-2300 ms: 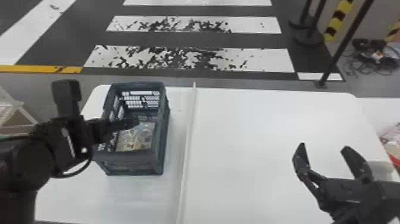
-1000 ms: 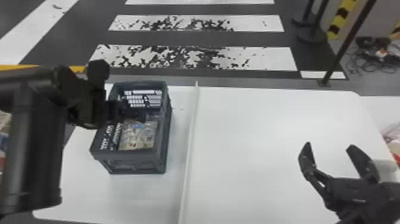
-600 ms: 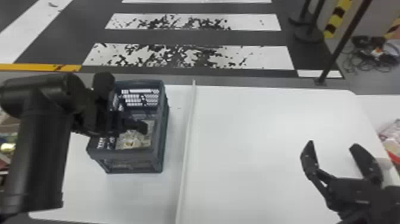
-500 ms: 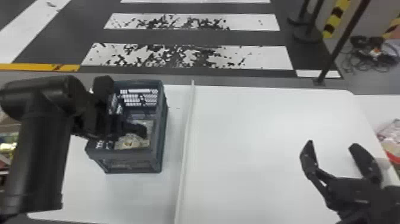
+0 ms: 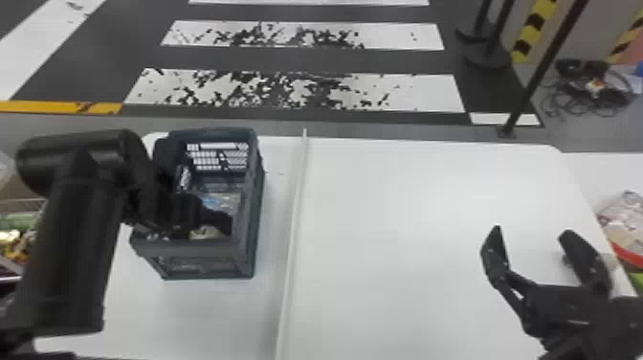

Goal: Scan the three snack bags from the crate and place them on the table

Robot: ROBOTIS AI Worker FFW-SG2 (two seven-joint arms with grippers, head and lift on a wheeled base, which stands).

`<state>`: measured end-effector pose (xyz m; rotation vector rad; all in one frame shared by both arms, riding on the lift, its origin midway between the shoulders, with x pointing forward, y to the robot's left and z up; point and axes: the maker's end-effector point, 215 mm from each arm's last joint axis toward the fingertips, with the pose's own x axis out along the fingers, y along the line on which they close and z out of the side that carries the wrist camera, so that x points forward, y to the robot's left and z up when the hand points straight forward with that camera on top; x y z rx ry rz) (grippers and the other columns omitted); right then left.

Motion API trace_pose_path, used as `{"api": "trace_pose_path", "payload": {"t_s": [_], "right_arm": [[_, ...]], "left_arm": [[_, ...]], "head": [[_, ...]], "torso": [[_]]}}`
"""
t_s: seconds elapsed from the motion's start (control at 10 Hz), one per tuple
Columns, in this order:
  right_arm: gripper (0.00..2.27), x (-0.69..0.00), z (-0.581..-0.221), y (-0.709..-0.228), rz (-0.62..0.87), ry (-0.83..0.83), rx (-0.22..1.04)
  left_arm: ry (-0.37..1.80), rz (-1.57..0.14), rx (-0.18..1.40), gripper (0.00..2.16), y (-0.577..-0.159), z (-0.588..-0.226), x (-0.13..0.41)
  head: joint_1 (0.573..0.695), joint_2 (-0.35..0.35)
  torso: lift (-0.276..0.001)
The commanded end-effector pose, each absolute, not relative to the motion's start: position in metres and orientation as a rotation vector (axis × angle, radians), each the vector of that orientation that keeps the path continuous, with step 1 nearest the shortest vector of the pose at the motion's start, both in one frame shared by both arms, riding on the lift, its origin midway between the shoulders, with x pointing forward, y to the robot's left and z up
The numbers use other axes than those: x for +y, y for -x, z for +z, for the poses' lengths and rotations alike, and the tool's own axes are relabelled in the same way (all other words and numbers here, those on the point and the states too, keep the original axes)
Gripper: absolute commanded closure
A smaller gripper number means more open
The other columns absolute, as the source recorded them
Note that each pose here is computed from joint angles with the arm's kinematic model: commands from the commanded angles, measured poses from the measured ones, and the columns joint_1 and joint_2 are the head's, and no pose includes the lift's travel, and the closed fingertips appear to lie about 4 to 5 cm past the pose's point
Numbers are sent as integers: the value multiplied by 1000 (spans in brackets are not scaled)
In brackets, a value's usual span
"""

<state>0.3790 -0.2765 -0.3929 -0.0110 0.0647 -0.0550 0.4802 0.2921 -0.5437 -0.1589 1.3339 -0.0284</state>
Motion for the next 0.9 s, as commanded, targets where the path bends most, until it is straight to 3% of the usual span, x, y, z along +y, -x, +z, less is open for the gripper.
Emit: {"api": "trace_pose_path", "payload": {"t_s": [0.0, 0.4, 0.5, 0.8], "right_arm": [[66, -282, -392, -379, -62, 11, 61], [66, -286, -397, -379, -66, 10, 69], [66, -286, -394, -378, -69, 2, 56], [66, -296, -388, -373, -87, -7, 33]], "left_arm": [[157, -15, 1314, 272, -490, -549, 300], [185, -24, 1283, 272, -503, -560, 301], [202, -39, 1285, 464, -502, -567, 298], [208, -47, 1263, 1609, -501, -580, 305]], "head": [[695, 20], [695, 22], [695, 19], [695, 12]], "torso": [[-36], [-36], [-36], [-36]]}}
